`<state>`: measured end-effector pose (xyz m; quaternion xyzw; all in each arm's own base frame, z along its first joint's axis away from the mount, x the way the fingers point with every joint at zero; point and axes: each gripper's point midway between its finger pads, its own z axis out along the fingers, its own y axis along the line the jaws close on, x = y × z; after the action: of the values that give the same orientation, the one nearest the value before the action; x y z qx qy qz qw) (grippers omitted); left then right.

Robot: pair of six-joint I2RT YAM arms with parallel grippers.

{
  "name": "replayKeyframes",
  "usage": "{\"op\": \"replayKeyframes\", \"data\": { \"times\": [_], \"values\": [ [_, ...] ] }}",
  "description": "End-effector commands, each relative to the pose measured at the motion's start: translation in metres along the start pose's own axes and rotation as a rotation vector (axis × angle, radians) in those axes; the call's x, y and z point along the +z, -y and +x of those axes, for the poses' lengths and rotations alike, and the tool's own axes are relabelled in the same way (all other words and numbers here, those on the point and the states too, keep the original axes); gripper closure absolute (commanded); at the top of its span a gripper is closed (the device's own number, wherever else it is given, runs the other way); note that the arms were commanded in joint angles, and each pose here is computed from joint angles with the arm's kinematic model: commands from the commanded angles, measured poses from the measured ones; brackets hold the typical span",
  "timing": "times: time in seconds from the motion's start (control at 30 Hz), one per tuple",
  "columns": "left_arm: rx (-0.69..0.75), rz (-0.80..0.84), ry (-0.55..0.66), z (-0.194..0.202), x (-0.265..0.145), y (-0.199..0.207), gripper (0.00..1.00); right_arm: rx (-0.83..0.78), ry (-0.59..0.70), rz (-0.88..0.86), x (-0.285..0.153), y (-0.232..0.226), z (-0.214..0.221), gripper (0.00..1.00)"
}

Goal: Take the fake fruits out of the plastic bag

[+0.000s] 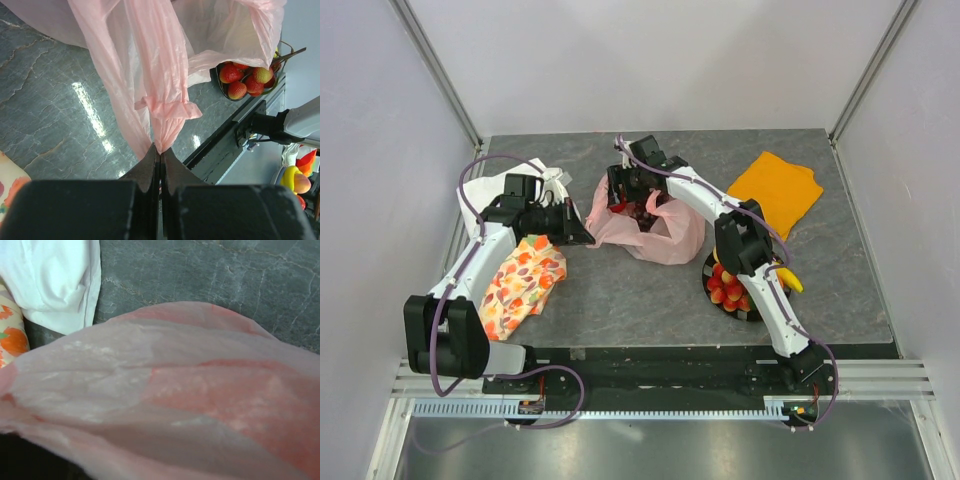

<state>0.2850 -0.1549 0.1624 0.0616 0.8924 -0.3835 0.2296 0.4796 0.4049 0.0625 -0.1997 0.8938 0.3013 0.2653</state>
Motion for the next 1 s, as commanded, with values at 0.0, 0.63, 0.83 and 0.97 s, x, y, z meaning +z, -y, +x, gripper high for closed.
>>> {"op": "replayKeyframes", "data": {
  "times": [0.0,0.63,0.83,0.97],
  "values": [
    [0.049,0.009,0.015,0.001,-0.006,0.005,0.98,-0.04,0.084,-0.036,-0.002,-0.005,-0.028,0.43],
    [0.053,-0.031,0.251,-0.101,-0.018,0.016,0.98,-0.294,-0.109,-0.076,-0.2,-0.018,0.01,0.58],
    [0.097,-0.049,0.373,-0.136,-0.042,0.036,0.98,-0.41,-0.233,0.117,-0.203,0.026,0.038,0.58],
    [0.112,-0.033,0.398,-0.147,-0.046,0.042,0.98,-0.47,-0.319,0.188,-0.195,0.05,0.052,0.59]
  ]
}}
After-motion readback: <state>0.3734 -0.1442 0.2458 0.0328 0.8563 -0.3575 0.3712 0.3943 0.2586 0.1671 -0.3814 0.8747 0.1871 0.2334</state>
